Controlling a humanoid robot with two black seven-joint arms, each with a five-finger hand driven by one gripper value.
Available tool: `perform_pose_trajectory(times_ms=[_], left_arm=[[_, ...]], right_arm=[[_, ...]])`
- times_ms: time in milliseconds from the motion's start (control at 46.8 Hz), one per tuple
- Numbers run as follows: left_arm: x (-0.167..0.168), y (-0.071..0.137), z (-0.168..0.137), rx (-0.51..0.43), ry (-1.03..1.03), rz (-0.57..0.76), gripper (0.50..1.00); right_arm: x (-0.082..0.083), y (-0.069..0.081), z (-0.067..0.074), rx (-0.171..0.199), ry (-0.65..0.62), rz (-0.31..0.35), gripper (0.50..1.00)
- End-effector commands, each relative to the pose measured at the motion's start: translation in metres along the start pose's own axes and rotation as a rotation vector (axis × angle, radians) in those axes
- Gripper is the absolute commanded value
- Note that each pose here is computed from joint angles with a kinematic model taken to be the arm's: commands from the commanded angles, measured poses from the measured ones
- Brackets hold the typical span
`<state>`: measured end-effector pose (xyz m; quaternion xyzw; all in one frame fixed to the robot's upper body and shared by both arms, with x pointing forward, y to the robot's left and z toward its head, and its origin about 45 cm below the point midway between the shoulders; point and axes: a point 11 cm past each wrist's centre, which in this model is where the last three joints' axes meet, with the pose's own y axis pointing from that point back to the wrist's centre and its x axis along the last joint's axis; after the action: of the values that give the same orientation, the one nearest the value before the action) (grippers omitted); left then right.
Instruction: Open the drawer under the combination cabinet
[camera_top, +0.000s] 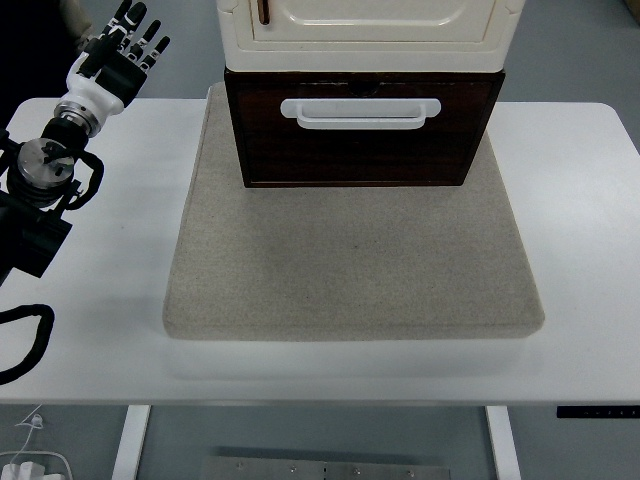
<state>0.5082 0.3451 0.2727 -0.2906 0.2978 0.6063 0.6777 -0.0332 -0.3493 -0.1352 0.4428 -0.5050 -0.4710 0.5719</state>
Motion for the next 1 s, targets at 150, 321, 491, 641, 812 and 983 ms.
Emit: perform_pose_trajectory(times_ms=[150, 321, 491, 641, 812, 983], left_arm=[[0.001, 0.0, 0.0, -0.002, 0.002, 0.002, 1.0], [0.002, 0.001, 0.005, -0.021, 0.026, 0.004, 1.0], [0.004, 0.002, 0.007, -0.021, 0.02, -0.005, 1.0], [0.008, 0.003, 0.008, -0.017, 0.007, 0.009, 1.0], [0.008, 0.003, 0.003, -0.011, 0.011, 0.008, 1.0], [0.014, 0.007, -0.004, 0.019, -0.024, 0.02, 1.0]], right_arm=[[0.0, 0.0, 0.0, 0.0, 0.0, 0.0, 0.928], [0.0, 0.0, 0.0, 0.0, 0.0, 0.0, 0.928], [0.0, 0.0, 0.0, 0.0, 0.0, 0.0, 0.928], [0.0, 0.0, 0.0, 0.0, 0.0, 0.0, 0.928], [0.0, 0.0, 0.0, 0.0, 0.0, 0.0, 0.928], [0.0, 0.0, -0.001, 0.002, 0.0, 0.0, 0.928]])
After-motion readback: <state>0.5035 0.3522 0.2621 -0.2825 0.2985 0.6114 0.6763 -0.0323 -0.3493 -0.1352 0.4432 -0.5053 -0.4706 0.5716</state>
